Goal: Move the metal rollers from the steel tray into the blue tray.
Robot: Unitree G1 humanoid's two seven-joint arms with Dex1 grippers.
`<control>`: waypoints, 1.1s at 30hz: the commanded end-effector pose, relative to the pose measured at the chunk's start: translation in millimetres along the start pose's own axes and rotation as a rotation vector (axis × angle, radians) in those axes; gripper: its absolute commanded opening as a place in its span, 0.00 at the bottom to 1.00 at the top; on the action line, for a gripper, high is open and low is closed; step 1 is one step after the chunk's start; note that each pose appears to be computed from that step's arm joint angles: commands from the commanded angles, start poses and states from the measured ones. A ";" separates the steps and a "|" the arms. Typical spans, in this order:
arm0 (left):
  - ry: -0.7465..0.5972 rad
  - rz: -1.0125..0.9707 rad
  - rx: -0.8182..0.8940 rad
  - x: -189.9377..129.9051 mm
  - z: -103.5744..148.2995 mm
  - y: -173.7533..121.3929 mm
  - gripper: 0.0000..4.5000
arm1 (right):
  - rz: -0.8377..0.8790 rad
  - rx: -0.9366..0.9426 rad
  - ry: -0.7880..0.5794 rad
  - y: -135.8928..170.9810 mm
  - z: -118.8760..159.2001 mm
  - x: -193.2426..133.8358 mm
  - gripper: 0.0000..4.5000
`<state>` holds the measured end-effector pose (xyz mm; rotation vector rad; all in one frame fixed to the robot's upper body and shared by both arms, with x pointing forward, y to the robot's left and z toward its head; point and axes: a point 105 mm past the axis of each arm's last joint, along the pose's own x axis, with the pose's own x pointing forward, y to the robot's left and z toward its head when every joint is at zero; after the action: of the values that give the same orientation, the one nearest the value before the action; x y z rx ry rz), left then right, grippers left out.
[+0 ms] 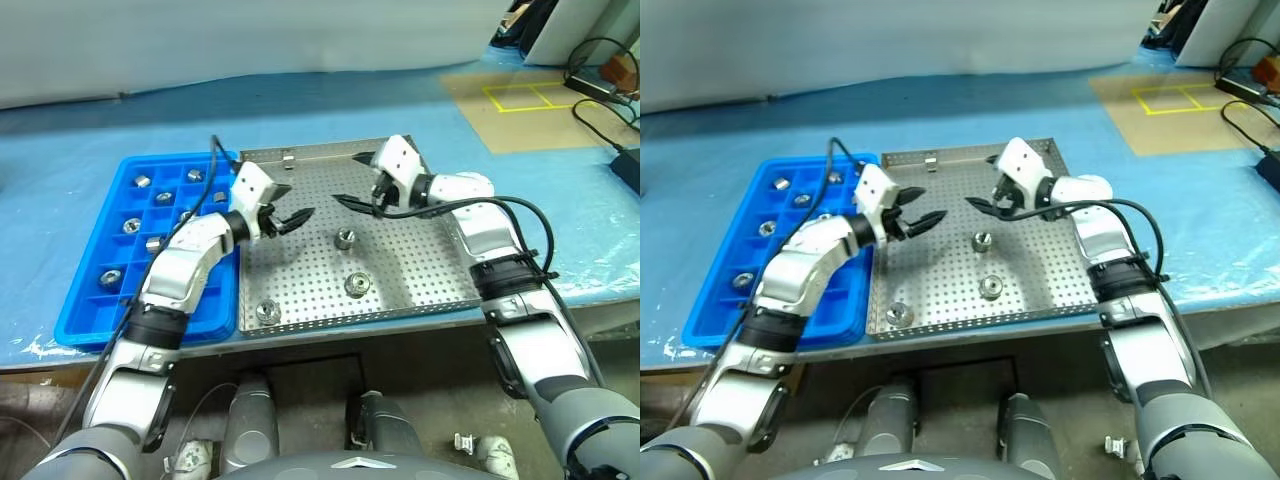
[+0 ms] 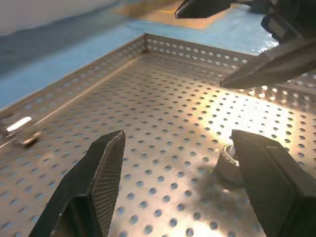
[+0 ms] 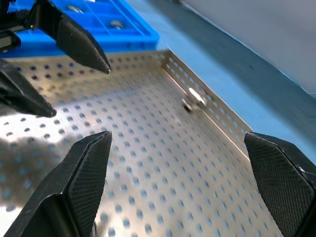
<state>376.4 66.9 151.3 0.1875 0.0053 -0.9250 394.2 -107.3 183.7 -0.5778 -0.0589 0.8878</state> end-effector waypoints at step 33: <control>0.191 -0.103 -0.034 42.7 -63.7 -9.6 0.80 | -0.178 0.014 0.104 15.1 -15.3 -41.8 1.00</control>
<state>396.3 37.8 78.9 0.2371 0.2260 -1.0153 360.5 -138.8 158.6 -0.5767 0.0399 0.6927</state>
